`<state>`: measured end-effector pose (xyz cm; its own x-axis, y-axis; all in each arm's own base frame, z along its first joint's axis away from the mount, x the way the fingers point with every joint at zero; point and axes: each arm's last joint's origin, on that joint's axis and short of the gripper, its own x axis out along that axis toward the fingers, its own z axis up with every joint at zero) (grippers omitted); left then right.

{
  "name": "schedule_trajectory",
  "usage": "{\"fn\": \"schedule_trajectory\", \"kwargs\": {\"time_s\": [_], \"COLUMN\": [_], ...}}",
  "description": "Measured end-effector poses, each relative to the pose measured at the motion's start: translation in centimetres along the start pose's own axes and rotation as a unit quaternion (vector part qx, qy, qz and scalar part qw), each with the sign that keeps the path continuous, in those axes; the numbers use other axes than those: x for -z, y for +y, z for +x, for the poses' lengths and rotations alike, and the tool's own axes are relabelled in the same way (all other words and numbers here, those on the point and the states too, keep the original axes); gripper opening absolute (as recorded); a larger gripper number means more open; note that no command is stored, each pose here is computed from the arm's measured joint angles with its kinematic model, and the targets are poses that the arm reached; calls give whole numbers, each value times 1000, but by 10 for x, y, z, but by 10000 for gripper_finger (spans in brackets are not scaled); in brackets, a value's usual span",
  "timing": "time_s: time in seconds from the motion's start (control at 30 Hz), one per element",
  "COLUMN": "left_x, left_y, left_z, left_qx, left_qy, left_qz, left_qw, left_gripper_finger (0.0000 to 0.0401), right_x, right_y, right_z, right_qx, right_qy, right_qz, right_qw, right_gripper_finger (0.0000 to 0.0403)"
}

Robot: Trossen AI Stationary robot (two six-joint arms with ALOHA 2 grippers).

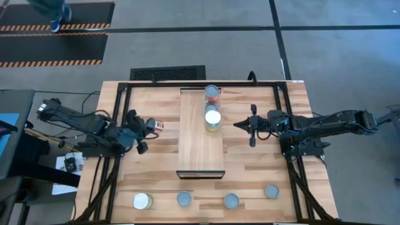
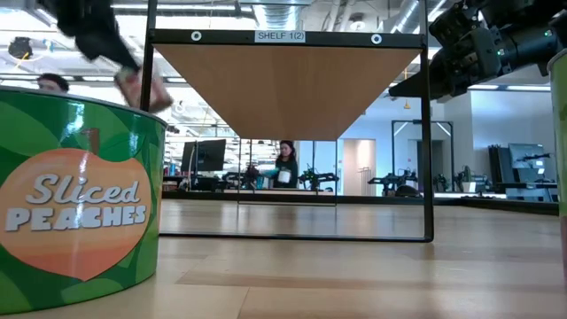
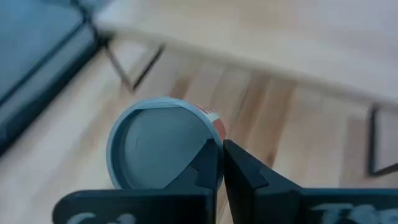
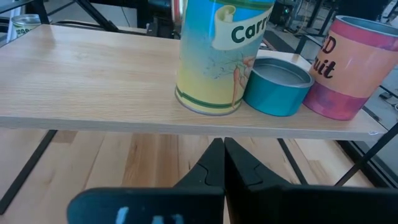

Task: Pick and place cans onto a shelf
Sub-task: Put the small red can on the shelf

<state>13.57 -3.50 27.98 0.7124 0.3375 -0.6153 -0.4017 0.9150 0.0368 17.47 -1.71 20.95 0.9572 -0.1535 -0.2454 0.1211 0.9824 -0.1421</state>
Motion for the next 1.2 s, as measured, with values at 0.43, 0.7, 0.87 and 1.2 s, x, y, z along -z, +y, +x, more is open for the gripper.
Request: {"fn": "schedule_trajectory", "kwargs": {"time_s": [0.43, 0.7, 0.87, 1.2], "left_x": [-57, -87, -107, -143], "left_y": [-51, -98, -123, -143], "left_z": [-26, -9, 8, 68], "left_qx": [71, 99, 152, 140], "left_qy": [-138, -109, -83, 12], "left_qz": [123, 187, 211, 254], "left_qw": [980, 971, 962, 957], "left_gripper_finger": [2, 2, 2, 2], "right_x": [0, 0, 0, 0], "right_y": [0, 0, 0, 0], "right_z": [0, 0, 0, 0], "right_qx": [0, 0, 0, 0], "right_qy": [0, 0, 1, 1], "right_qz": [0, 0, 0, 8], "right_qw": [1000, 1000, 1000, 1000], "right_gripper_finger": [12, 12, 12, 12]}}
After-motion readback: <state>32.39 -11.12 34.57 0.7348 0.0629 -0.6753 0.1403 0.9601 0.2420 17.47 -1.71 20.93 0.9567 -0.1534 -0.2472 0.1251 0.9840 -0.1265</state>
